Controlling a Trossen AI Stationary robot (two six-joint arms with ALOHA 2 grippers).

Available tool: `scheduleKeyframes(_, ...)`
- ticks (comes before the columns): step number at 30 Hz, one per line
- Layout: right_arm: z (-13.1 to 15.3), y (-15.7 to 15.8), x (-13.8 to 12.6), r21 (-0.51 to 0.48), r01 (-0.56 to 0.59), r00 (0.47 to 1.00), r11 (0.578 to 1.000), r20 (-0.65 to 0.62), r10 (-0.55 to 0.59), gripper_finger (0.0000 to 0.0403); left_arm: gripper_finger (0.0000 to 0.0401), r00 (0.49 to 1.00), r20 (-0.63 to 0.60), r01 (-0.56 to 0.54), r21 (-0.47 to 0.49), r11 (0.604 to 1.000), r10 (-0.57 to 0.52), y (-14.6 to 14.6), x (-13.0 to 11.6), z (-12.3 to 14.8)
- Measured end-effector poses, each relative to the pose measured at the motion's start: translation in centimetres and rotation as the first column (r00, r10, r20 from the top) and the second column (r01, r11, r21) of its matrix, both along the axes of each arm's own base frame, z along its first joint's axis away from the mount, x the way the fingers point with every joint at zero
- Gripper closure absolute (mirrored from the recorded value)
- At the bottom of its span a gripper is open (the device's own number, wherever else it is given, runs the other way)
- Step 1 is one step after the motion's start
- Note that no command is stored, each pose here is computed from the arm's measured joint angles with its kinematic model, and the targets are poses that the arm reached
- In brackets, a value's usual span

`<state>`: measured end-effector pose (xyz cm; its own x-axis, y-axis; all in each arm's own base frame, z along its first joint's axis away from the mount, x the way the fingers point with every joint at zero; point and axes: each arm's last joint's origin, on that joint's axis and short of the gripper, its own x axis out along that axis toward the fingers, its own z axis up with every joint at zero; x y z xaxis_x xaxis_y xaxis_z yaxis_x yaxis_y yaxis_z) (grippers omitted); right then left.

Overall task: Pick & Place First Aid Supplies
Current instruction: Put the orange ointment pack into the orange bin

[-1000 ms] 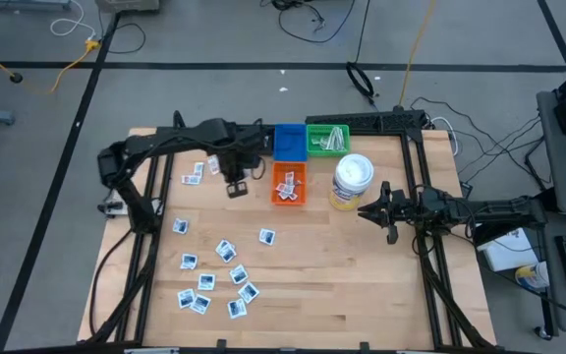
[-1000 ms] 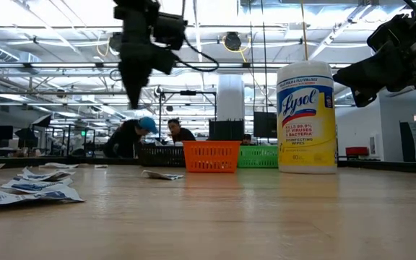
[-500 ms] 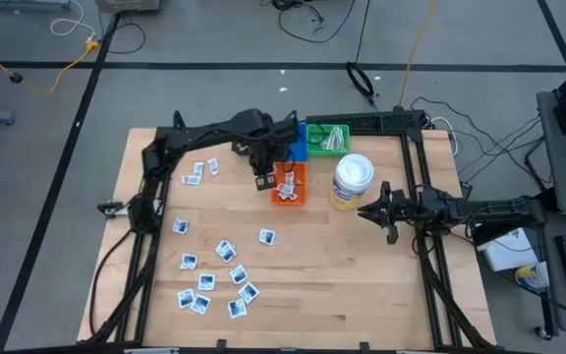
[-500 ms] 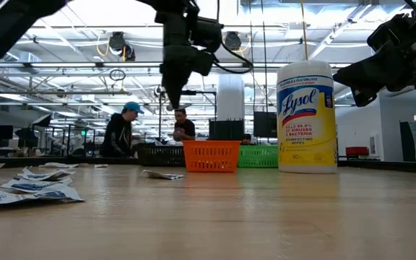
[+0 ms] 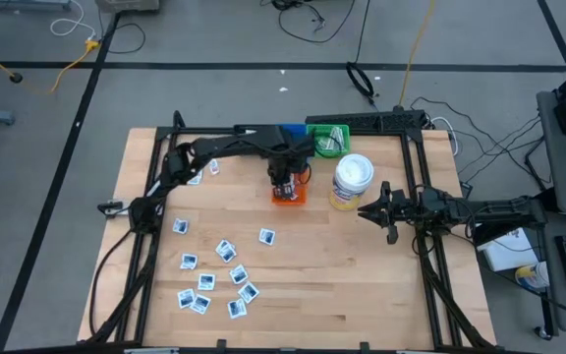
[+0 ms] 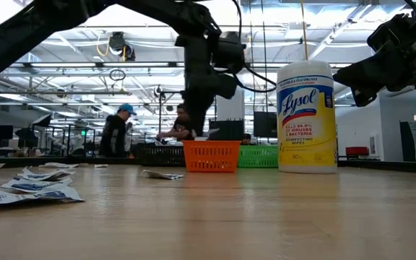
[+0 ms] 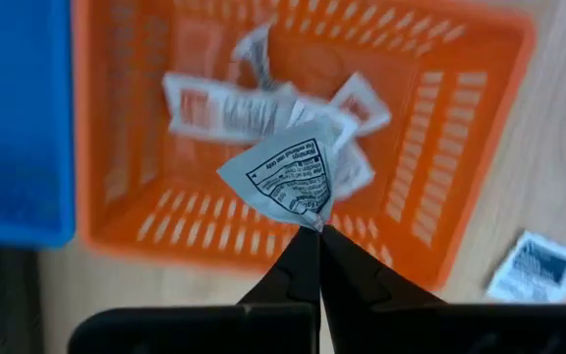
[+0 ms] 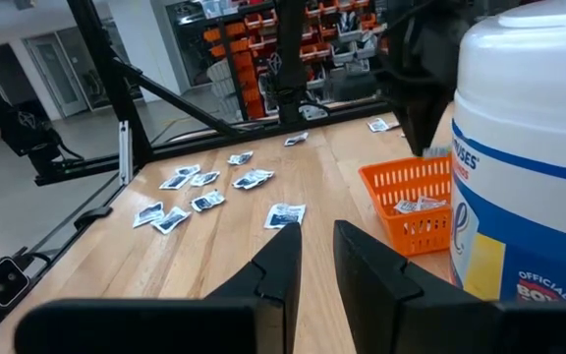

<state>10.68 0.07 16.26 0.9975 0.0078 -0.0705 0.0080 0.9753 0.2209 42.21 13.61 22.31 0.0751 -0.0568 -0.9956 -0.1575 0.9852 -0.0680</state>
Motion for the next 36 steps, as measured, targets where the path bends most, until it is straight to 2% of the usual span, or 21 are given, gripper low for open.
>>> scheduleKeyframes(6,0.0,0.0,0.0,0.0,0.0,1.0,1.0,0.001,0.0,0.0344,0.0397,1.0,0.022,-0.013,0.004,1.0,0.013,-0.3,0.8,-0.9)
scheduleKeyframes(9,0.0,0.0,0.0,0.0,0.0,1.0,1.0,0.001,0.0,0.0344,0.0378,0.999,0.034,-0.024,0.007,1.0,0.024,-0.2,0.9,-0.9)
scheduleKeyframes(12,0.0,0.0,0.0,0.0,0.0,1.0,1.0,0.0,0.0,0.0344,0.0341,0.998,0.033,-0.049,0.001,0.999,0.049,-0.1,0.9,-0.9)
scheduleKeyframes(17,0.0,0.0,0.0,0.0,0.0,1.0,1.0,0.001,0.0,0.0344,0.0257,0.998,0.046,-0.037,0.001,0.999,0.037,0.0,1.0,-0.9)
scheduleKeyframes(19,0.0,0.0,0.0,0.0,0.0,1.0,1.0,0.001,0.0,0.0344,0.0228,0.995,0.049,-0.082,-0.004,0.997,0.082,0.0,1.0,-0.9)
scheduleKeyframes(22,0.0,0.0,0.0,0.0,0.0,1.0,1.0,0.001,0.0,0.0344,0.0196,0.978,0.045,-0.204,-0.019,0.979,0.205,0.7,0.6,-0.4)
scheduleKeyframes(25,0.0,0.0,0.0,0.0,0.0,1.0,1.0,0.001,0.0,0.0344,0.0179,0.926,0.051,-0.373,-0.036,0.927,0.375,1.6,0.0,0.4)
scheduleKeyframes(29,0.0,0.0,0.0,0.0,0.0,1.0,1.0,0.001,0.0,0.0344,0.0172,0.79,0.009,-0.612,-0.061,0.789,0.613,2.4,-0.6,0.7)
scheduleKeyframes(33,0.0,0.0,0.0,0.0,0.0,1.0,1.0,0.001,0.0,0.0344,0.018,0.655,-0.016,-0.755,-0.074,0.652,0.756,3.2,-1.2,1.1)
scheduleKeyframes(36,0.0,0.0,0.0,0.0,0.0,1.0,1.0,0.0,0.0,0.0344,0.0187,0.583,-0.035,-0.811,-0.089,0.578,0.812,3.8,-1.4,1.1)
